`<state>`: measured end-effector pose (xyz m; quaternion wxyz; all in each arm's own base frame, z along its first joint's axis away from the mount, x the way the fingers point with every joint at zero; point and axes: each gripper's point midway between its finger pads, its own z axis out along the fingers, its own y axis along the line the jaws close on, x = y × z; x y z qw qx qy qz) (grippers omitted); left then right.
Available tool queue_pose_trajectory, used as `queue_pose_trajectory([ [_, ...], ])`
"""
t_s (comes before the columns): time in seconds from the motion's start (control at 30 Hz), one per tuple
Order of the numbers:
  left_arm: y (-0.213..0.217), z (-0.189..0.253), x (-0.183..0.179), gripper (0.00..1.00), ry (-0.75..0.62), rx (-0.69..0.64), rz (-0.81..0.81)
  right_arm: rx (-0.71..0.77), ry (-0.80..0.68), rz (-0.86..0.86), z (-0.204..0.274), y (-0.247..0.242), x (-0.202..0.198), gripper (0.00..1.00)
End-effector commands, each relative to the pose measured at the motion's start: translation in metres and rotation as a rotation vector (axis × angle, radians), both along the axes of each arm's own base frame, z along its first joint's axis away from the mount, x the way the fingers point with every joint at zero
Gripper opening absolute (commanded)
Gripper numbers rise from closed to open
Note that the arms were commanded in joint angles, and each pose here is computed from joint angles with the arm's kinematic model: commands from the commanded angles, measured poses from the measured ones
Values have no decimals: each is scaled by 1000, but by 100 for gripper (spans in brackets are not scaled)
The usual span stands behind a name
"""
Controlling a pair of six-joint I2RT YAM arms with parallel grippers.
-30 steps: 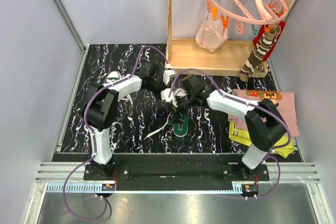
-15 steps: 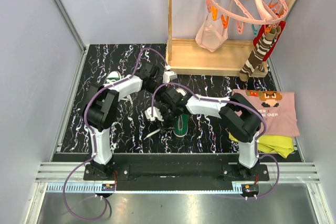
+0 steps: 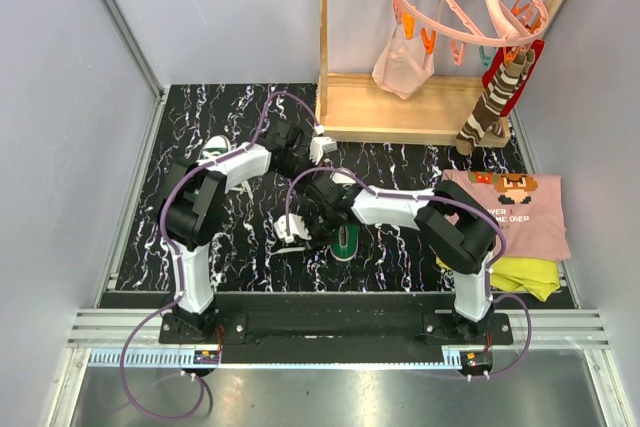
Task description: Tie the shoes
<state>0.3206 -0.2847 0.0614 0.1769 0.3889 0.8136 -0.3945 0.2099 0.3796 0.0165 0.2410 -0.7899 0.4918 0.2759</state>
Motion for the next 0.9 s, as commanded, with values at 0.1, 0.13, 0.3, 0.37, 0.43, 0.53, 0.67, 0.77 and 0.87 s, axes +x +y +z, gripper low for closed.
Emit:
queue_pose_trajectory([
  [0.1,-6,34,3,0,-120,-36,-35,155,-18,-301,98,-1,45,0],
  [0.13,-6,43,4,0,-146,-40,-33,180,-10,-339,110,-4,50,0],
  [0.3,4,69,7,0,-217,-26,-15,301,59,-606,171,-52,76,0],
  [0.37,11,74,3,0,-212,-24,-12,301,72,-703,170,-86,77,0],
  [0.43,18,82,1,0,-245,-18,-10,259,76,-750,149,-112,69,0],
  [0.53,33,89,0,0,-268,-3,-9,267,64,-820,153,-139,55,0],
  [0.67,51,91,0,0,-265,26,12,249,114,-964,147,-163,48,0],
  [0.77,63,94,6,0,-289,44,40,237,141,-1076,142,-179,46,0],
  [0.87,76,98,12,0,-301,55,81,242,122,-1167,145,-195,49,0],
])
